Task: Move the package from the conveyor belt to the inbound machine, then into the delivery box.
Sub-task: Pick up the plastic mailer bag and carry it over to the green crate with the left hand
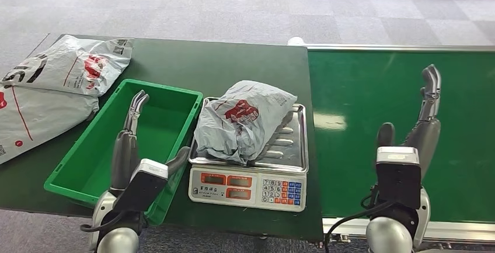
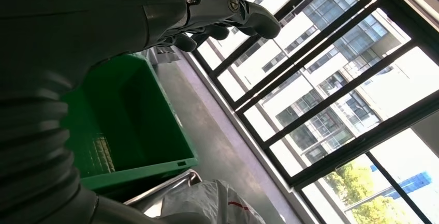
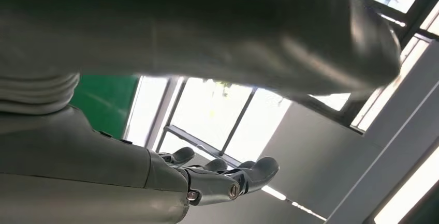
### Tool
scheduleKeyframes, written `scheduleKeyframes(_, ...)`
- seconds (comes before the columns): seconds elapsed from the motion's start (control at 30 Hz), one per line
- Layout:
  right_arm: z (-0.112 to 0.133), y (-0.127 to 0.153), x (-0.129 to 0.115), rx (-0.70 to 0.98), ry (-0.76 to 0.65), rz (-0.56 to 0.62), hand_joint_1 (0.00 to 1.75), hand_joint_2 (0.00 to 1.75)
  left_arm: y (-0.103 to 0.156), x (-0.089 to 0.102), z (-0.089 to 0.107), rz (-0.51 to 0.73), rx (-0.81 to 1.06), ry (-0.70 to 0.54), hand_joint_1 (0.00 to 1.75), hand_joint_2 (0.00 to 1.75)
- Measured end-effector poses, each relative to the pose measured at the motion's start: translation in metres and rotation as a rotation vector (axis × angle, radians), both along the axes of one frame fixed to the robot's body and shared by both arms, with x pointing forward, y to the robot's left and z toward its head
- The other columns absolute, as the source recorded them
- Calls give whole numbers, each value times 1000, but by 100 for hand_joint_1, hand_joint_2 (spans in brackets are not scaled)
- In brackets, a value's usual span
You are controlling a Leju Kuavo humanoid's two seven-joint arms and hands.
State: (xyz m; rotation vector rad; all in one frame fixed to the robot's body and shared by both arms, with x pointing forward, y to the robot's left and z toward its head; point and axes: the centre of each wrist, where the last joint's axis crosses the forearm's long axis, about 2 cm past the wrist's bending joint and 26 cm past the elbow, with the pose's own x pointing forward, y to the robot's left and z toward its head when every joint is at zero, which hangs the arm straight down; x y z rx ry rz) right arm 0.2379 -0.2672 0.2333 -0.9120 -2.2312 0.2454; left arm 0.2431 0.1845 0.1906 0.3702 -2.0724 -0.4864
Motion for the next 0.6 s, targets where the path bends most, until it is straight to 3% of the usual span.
scheduleKeyframes(0.1,-1,-6,-8,84,-199,-50,0,175,-7,10,4,4,50,20,0,175)
scheduleKeyframes(0.2,-18,-16,-28,200,-382,-102,0,175,-27,35,13,-6,132,63,0,175)
scheduleKeyframes(0.3,-39,-19,-48,271,-349,-100,0,175,-50,56,17,-15,196,109,0,175)
scheduleKeyframes(0.43,-52,-12,-56,300,-295,-80,0,175,-76,75,15,4,268,190,0,175)
scheduleKeyframes(0.6,-66,10,-54,331,-225,-4,0,175,-110,89,-6,-12,391,341,0,175)
